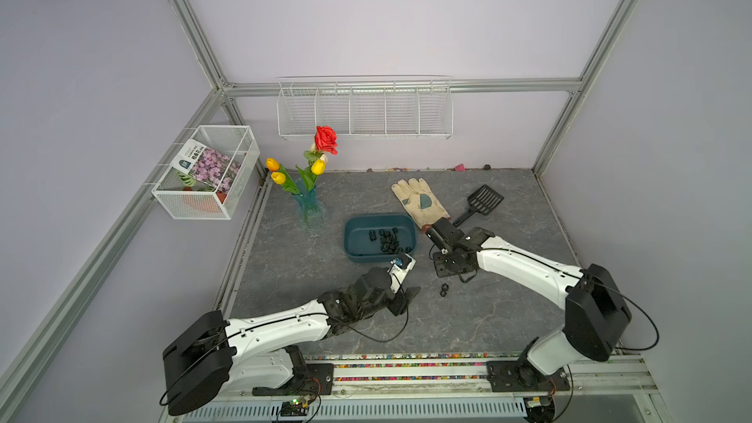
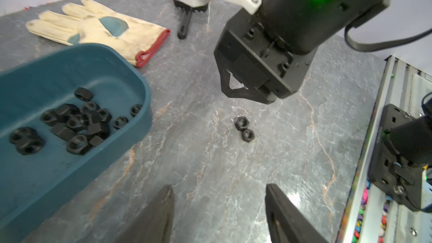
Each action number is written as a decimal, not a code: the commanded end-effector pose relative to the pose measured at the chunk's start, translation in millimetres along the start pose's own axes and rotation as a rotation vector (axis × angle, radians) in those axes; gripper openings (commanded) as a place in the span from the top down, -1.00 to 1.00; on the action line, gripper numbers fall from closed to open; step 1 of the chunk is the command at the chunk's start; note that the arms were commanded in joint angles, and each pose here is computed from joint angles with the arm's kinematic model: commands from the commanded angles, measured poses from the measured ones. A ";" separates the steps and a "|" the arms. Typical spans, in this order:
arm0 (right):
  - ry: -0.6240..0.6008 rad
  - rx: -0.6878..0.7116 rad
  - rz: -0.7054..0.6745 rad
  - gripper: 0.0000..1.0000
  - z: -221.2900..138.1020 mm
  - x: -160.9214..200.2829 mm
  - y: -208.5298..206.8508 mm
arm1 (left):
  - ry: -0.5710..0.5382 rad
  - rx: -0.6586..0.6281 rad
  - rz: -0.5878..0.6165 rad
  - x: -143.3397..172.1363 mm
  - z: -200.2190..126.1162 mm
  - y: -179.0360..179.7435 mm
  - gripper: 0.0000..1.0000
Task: Put the nuts on the desktop into the storage box
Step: Pick up the nut from the center of the board.
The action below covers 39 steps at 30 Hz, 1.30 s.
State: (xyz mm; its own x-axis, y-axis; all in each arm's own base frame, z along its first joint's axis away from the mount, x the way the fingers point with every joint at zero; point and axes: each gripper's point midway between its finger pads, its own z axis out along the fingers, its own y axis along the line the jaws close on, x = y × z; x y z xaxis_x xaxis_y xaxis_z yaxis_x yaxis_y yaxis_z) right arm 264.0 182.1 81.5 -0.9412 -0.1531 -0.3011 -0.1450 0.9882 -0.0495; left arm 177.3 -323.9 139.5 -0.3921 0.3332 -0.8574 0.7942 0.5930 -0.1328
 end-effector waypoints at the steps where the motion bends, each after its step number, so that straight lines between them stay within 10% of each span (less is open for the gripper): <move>1: -0.011 -0.044 0.054 0.05 5.2 7.7 4.8 | -0.004 -0.009 -0.014 -4.9 3.5 -6.4 -0.29; 39: 0.099 -0.029 0.059 0.25 59.1 49.6 13.1 | 0.047 0.023 -0.031 16.9 16.8 -17.2 -0.29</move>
State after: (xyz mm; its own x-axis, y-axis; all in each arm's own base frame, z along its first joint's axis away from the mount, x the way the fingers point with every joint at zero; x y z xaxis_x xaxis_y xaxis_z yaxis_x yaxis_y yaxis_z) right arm 240.0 192.9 18.6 -0.9685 -0.0981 -0.2288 -0.1052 0.9943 0.0193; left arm 165.5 -334.4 107.4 -0.4436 0.3813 -0.8111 0.7874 0.5981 -0.1494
